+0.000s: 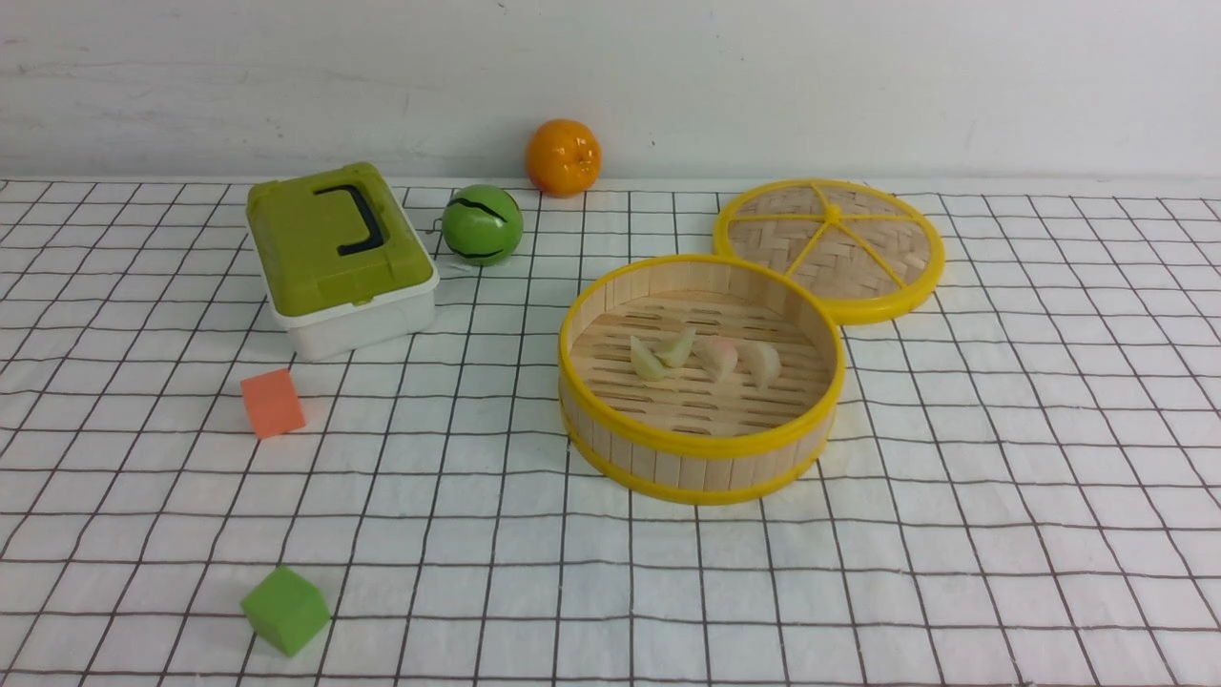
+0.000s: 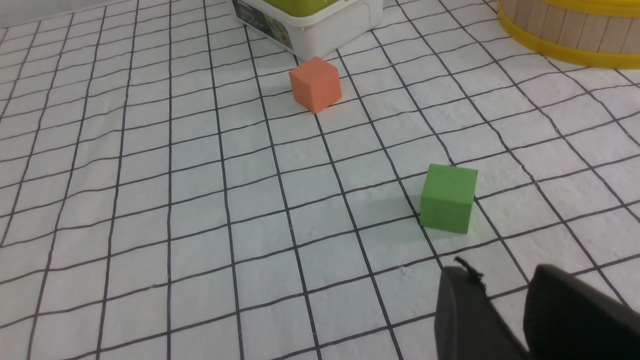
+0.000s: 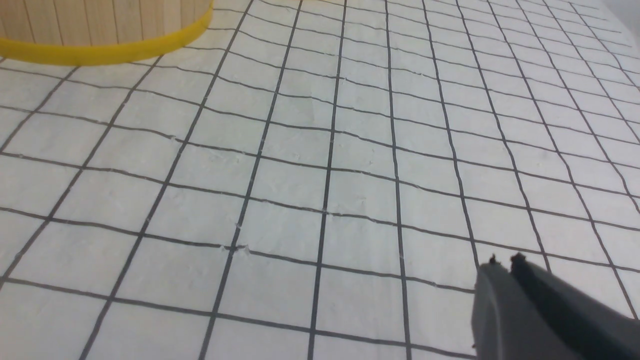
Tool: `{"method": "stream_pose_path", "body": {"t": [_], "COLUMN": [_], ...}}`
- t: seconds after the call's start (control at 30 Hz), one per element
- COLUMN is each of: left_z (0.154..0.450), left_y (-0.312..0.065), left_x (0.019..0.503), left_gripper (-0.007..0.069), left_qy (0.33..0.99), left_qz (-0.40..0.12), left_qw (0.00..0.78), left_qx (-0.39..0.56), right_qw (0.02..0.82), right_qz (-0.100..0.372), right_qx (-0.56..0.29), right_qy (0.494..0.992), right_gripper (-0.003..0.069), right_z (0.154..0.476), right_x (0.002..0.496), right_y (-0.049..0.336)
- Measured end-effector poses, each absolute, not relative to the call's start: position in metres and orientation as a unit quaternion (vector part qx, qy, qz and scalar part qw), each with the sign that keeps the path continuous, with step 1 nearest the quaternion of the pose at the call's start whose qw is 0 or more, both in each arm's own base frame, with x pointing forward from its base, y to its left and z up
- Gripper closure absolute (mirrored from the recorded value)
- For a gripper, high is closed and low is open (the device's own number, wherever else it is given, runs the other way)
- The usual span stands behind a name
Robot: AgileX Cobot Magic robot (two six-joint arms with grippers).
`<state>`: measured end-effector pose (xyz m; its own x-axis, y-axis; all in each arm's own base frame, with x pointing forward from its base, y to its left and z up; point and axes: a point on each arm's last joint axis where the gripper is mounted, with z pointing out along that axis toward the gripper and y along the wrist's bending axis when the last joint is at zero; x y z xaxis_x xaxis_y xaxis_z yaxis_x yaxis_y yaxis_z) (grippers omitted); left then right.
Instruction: Put the dumplings into the steamer on the table with the white tablecloth.
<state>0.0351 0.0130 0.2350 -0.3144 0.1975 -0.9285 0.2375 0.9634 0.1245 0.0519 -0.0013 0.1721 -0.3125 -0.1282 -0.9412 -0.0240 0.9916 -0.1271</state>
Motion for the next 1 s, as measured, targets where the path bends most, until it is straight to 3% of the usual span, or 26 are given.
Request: {"method": "stream_pose_path", "body": {"t": [0.33,0.43,0.6,0.77,0.8,1.0], "left_z": [0.235,0.242,0.253,0.229,0.217,0.183], "left_y": [0.014,0.008,-0.007,-0.008,-0.007,-0.005], "left_x": [0.035,0.037,0.040,0.049,0.051,0.055], "left_gripper": [0.0426,0.0426,0.0458,0.0572,0.0624,0.0638], "left_qy": [0.809,0.784,0.708,0.705,0.715,0.762], "left_qz": [-0.012,-0.033,-0.112,-0.089,-0.061,-0.030], "left_qw": [0.571,0.607,0.695,0.703,0.696,0.646], "left_qx": [0.135,0.126,0.057,0.027,0.031,0.037], "right_qw": [0.584,0.584,0.584,0.584,0.584,0.584], "right_qz": [-0.045,-0.045,-0.045,-0.045,-0.045,-0.045], "right_qx": [-0.048,-0.048,-0.048,-0.048,-0.048,-0.048], "right_qy": [0.809,0.809,0.809,0.809,0.809,0.809], "right_gripper": [0.0627,0.0622,0.0618,0.0618,0.0617,0.0609], "right_z": [0.172,0.172,0.172,0.172,0.172,0.172], "right_x": [0.052,0.052,0.052,0.052,0.052,0.052], "right_y": [-0.001,-0.001,-0.001,-0.001,-0.001,-0.001]}}
